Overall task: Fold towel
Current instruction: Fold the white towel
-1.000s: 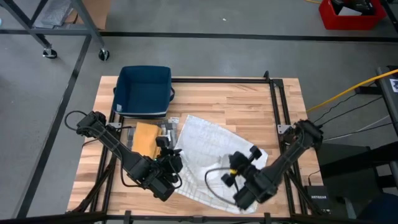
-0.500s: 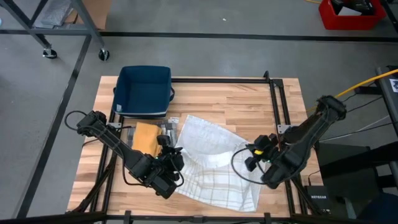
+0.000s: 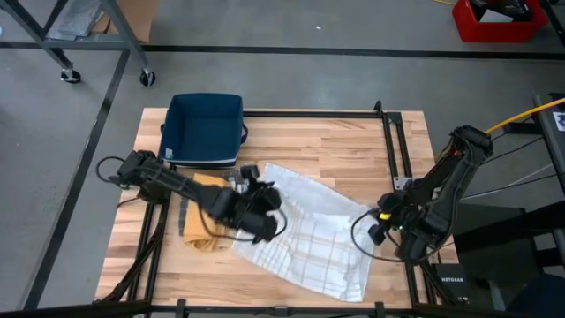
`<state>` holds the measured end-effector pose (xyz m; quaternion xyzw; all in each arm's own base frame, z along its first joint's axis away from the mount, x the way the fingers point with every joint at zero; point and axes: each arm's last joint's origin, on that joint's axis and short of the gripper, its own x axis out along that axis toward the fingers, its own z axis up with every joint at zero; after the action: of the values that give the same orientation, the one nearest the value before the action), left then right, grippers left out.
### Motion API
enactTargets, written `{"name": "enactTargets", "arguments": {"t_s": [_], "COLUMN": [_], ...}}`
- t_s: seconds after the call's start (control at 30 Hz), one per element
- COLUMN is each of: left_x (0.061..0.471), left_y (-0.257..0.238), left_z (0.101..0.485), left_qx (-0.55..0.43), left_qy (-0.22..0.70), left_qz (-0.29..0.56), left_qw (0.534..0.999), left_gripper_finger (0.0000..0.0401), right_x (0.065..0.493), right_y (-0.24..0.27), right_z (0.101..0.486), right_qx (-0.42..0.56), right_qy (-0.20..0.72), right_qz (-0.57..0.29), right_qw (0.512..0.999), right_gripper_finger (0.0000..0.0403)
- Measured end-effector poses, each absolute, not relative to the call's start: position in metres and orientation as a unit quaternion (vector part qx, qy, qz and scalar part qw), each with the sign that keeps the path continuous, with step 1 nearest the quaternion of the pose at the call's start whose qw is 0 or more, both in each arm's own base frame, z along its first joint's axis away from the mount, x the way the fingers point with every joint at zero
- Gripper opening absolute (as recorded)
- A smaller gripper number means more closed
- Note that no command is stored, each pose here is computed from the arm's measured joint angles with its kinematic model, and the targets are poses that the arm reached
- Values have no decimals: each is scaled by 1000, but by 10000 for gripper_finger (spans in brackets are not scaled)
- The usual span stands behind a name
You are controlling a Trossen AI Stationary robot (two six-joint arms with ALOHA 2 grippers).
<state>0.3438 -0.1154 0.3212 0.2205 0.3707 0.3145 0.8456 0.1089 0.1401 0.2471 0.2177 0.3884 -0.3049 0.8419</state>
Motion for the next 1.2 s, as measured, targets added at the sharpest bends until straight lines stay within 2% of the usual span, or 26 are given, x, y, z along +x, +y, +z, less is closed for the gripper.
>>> {"name": "enactTargets", "arguments": {"t_s": [0.17,0.23,0.37,0.5,0.73,1.2], "left_x": [358,361,368,377,382,382], "left_y": [-79,-65,-37,-13,11,57], "left_z": [322,322,323,325,328,328], "left_qx": [217,222,215,198,209,197], "left_qy": [391,402,416,416,417,432], "left_qz": [328,337,342,323,310,311], "left_qw": [832,822,814,827,828,823], "left_gripper_finger": [0,0,0,0,0,0], "right_x": [91,90,88,95,106,106], "right_y": [125,124,121,117,110,64], "right_z": [250,250,251,252,250,276], "right_qx": [211,222,219,227,216,209], "right_qy": [394,403,410,359,367,299], "right_qz": [-402,-411,-408,-417,-446,-442], "right_qw": [799,787,786,804,787,819], "right_gripper_finger": [3,3,3,2,2,2]}}
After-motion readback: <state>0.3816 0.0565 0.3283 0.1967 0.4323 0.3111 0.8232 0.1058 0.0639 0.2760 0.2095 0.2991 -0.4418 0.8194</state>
